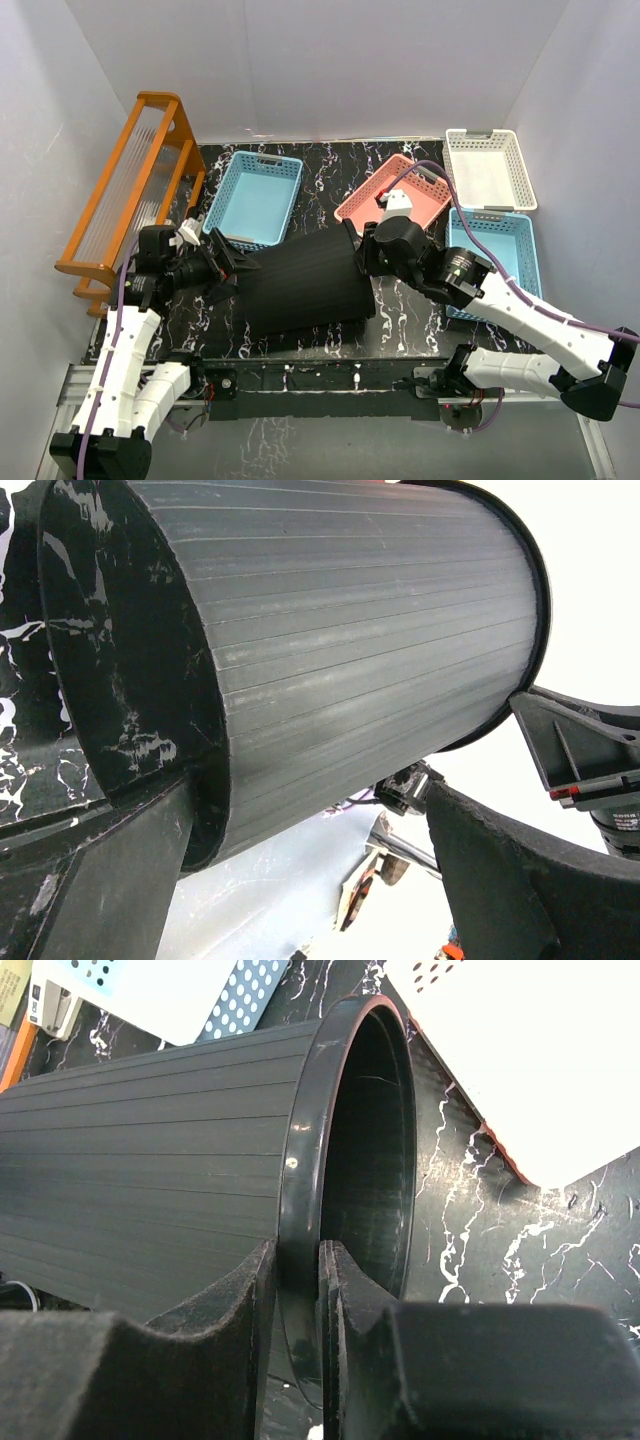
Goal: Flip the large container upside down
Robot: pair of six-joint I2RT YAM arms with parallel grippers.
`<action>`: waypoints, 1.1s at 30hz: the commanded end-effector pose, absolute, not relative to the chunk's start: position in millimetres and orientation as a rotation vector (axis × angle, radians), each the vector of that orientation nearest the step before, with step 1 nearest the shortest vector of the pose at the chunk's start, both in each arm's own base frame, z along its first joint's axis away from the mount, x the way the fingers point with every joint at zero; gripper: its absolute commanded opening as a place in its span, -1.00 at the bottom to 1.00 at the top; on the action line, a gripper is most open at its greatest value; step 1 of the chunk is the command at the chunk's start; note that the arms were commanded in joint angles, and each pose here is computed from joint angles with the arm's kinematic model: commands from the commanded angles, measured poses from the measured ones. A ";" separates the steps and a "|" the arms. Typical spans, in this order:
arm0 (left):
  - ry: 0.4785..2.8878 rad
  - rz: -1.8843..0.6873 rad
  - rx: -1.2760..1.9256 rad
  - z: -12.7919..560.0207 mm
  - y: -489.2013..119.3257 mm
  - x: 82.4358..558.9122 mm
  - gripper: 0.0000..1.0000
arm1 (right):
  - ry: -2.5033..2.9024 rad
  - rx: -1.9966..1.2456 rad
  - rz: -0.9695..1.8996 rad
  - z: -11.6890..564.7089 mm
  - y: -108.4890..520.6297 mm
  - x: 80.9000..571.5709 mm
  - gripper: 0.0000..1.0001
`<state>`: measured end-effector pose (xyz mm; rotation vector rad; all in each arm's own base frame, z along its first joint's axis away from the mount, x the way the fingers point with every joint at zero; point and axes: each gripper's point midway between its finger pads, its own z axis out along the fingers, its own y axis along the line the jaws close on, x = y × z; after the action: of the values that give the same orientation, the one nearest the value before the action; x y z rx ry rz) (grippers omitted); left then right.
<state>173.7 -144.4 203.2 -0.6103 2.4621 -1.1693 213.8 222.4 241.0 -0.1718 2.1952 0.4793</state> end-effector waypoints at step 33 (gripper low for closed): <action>1.960 -1.562 -0.283 375.5 -175.2 208.4 0.97 | 2.085 -0.104 1.113 262.2 315.6 203.7 -0.81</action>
<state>241.6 -138.1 343.2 -0.4673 1.9667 -1.2235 237.8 241.4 217.4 0.0084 2.1953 0.5886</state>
